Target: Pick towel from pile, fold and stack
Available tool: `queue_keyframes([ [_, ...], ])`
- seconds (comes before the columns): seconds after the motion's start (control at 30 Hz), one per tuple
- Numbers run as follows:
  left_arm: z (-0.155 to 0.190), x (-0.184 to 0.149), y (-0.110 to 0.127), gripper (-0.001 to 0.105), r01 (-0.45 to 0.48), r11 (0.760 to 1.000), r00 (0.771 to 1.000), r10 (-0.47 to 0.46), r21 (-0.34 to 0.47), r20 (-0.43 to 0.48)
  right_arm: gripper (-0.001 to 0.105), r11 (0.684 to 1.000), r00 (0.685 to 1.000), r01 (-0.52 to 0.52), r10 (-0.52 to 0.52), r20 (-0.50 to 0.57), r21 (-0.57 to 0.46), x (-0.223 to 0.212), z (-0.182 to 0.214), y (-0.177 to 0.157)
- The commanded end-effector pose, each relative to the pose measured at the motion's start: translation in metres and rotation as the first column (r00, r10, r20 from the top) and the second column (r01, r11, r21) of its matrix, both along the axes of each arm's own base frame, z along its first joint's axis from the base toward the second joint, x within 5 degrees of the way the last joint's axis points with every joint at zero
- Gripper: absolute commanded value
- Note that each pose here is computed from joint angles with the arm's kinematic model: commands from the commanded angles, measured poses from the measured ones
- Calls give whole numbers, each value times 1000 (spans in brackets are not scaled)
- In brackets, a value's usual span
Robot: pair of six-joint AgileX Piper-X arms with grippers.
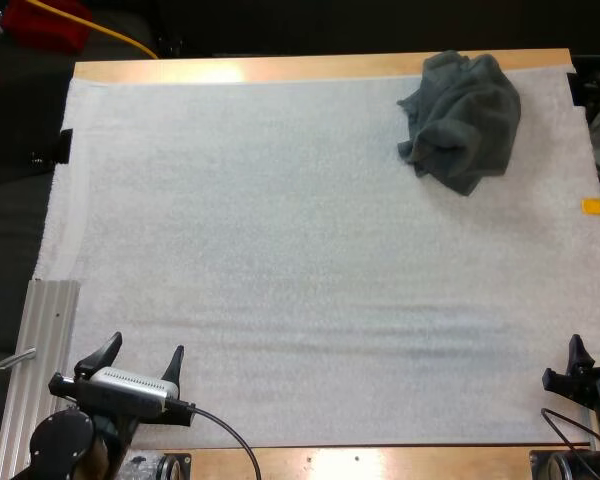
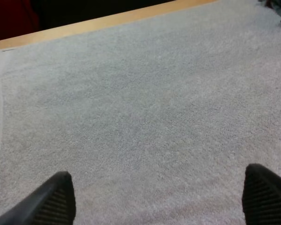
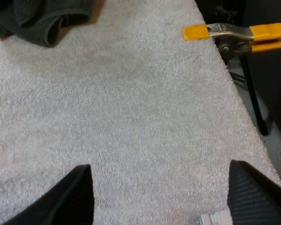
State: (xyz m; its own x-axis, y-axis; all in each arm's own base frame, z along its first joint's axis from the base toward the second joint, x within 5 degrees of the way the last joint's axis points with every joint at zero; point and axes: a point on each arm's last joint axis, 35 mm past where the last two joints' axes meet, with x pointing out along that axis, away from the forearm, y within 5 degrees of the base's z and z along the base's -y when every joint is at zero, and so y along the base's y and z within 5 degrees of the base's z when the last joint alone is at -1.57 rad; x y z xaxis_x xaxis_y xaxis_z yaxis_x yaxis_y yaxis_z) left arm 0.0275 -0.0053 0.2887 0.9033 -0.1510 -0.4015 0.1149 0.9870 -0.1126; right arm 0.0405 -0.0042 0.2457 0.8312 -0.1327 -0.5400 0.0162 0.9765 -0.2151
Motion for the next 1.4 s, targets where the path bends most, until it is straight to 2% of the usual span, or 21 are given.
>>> queue_keyframes([
  [0.0,2,3,0,71,-8,1000,1000,8,3,3,60,1000,1000,1,-1,5,0,1,2,0],
  [0.33,2,3,0,71,-11,1000,1000,11,-3,2,60,1000,1000,-9,9,7,-6,1,3,0],
  [0.43,4,1,0,71,-7,1000,1000,7,-16,8,60,999,999,-49,49,15,20,-2,9,2],
  [0.53,12,-4,-1,71,29,999,999,-29,-32,19,60,995,996,-93,92,23,47,-8,19,3],
  [0.67,30,-14,-3,71,92,994,993,-88,-53,78,60,986,989,-147,145,21,81,-10,40,5],
  [0.83,54,-5,-6,71,153,985,987,-149,-78,57,60,968,976,-220,217,37,125,-5,68,9],
  [1.03,82,8,-10,71,266,955,964,-263,-128,42,60,929,947,-319,316,48,189,7,102,14],
  [1.13,91,15,-13,71,327,932,945,-326,-158,34,60,905,931,-363,362,48,221,15,114,16],
  [1.3,106,22,-17,71,421,890,906,-422,-176,35,60,840,887,-450,461,37,303,39,129,21],
  [1.37,110,22,-19,71,449,876,892,-451,-178,32,60,831,880,-457,473,28,317,49,131,22],
])
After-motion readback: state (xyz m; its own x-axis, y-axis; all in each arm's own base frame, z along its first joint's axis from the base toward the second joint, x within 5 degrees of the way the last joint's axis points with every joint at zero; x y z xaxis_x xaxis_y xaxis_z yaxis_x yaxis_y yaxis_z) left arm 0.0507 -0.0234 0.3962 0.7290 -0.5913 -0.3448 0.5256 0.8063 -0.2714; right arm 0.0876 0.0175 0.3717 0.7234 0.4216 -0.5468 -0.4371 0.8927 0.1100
